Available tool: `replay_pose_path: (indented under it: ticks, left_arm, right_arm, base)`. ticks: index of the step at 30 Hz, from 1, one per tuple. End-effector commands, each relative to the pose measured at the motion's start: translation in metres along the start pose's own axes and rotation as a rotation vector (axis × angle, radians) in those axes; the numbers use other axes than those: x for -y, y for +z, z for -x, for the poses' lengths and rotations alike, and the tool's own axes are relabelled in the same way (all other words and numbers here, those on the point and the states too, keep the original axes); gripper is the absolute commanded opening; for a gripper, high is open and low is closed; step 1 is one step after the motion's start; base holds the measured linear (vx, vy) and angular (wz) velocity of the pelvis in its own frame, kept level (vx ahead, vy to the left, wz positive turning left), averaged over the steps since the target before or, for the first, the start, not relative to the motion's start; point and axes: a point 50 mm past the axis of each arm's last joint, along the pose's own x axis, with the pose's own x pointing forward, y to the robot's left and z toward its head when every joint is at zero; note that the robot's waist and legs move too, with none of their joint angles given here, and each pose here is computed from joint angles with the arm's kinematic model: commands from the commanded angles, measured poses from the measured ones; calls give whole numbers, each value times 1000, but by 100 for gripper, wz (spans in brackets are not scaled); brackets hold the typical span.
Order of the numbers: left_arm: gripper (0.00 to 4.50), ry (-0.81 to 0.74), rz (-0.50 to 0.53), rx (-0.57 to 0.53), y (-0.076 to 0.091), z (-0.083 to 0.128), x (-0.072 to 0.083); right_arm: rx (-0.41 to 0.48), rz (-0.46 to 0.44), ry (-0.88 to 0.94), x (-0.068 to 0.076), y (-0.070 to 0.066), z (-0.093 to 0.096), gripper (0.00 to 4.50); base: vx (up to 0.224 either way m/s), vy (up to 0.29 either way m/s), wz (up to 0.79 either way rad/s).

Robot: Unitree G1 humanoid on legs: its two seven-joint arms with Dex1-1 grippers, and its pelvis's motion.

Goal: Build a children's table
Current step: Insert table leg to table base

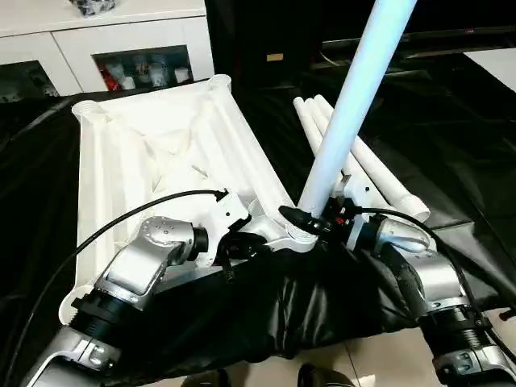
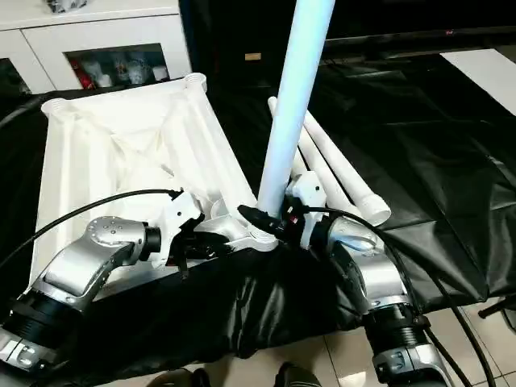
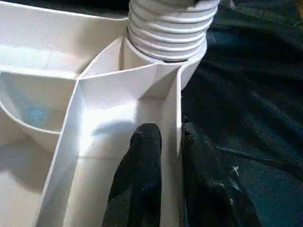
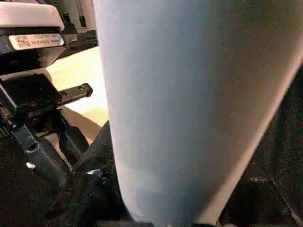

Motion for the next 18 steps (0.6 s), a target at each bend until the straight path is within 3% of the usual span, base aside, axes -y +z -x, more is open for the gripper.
replay_pose_path:
  ticks: [1,4,9,18]
  left_arm:
    - [30,1,1,-28,-5,5,-1]
    - [5,-7,-14,-60,-10,5,1]
    - [1,-25,-9,-69,-13,6,4]
    - [0,-95,-24,0,-9,9,10]
  right_arm:
    - [-95,-45,12,-3,-20,4,198]
    - [-99,-44,21,-3,-21,4,198]
    - [-109,-44,47,-5,-21,3,198]
    - [-154,-59,200,-11,-24,9,198]
  base:
    - [0,0,0]
    - [0,0,0]
    - [0,0,0]
    - [0,0,0]
